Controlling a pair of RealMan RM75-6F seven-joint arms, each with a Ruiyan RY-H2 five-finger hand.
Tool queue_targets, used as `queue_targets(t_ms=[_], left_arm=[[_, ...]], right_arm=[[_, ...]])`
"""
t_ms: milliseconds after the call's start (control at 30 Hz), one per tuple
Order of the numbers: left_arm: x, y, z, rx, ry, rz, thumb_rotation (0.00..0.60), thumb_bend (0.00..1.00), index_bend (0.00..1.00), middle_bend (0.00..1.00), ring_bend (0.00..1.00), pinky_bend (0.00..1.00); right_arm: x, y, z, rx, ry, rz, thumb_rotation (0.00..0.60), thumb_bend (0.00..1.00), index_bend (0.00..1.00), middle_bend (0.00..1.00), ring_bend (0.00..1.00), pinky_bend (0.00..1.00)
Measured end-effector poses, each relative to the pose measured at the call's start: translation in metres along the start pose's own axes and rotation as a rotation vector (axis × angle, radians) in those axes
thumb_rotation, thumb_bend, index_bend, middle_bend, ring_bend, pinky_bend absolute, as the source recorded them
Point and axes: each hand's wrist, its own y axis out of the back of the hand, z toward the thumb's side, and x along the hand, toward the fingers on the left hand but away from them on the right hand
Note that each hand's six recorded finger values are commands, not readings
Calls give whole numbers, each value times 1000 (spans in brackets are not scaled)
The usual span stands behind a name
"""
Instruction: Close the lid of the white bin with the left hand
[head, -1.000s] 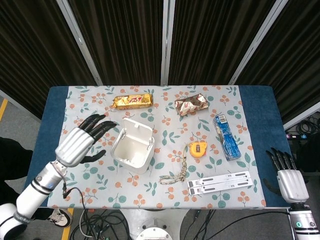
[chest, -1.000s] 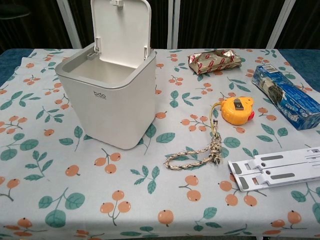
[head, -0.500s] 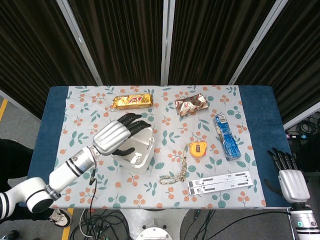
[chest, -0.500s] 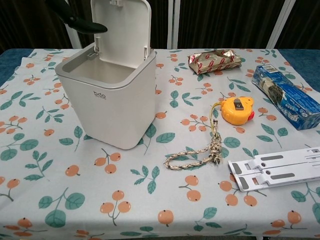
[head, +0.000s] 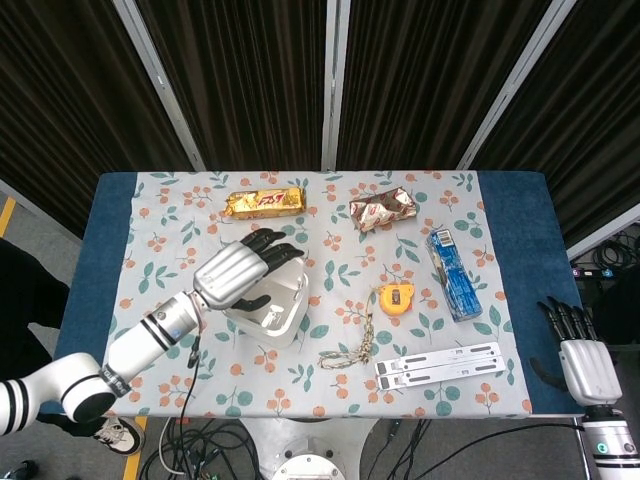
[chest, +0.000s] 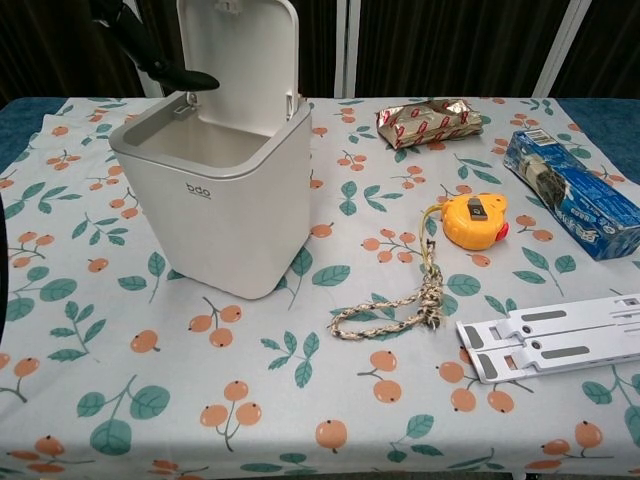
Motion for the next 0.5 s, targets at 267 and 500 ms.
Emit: queue_targets(t_ms=[267,500], left_arm=[[-21,7,9,17,-8,-12,600,309,110,180,47,108],[-43,-3,10,38,1,-51,600,309,110,180,46,109]], right_arm=[[-1,-3,2,4,3,11,600,185,0,0,0,0],[-4,-10,3,3,-1,33,600,185,0,0,0,0]])
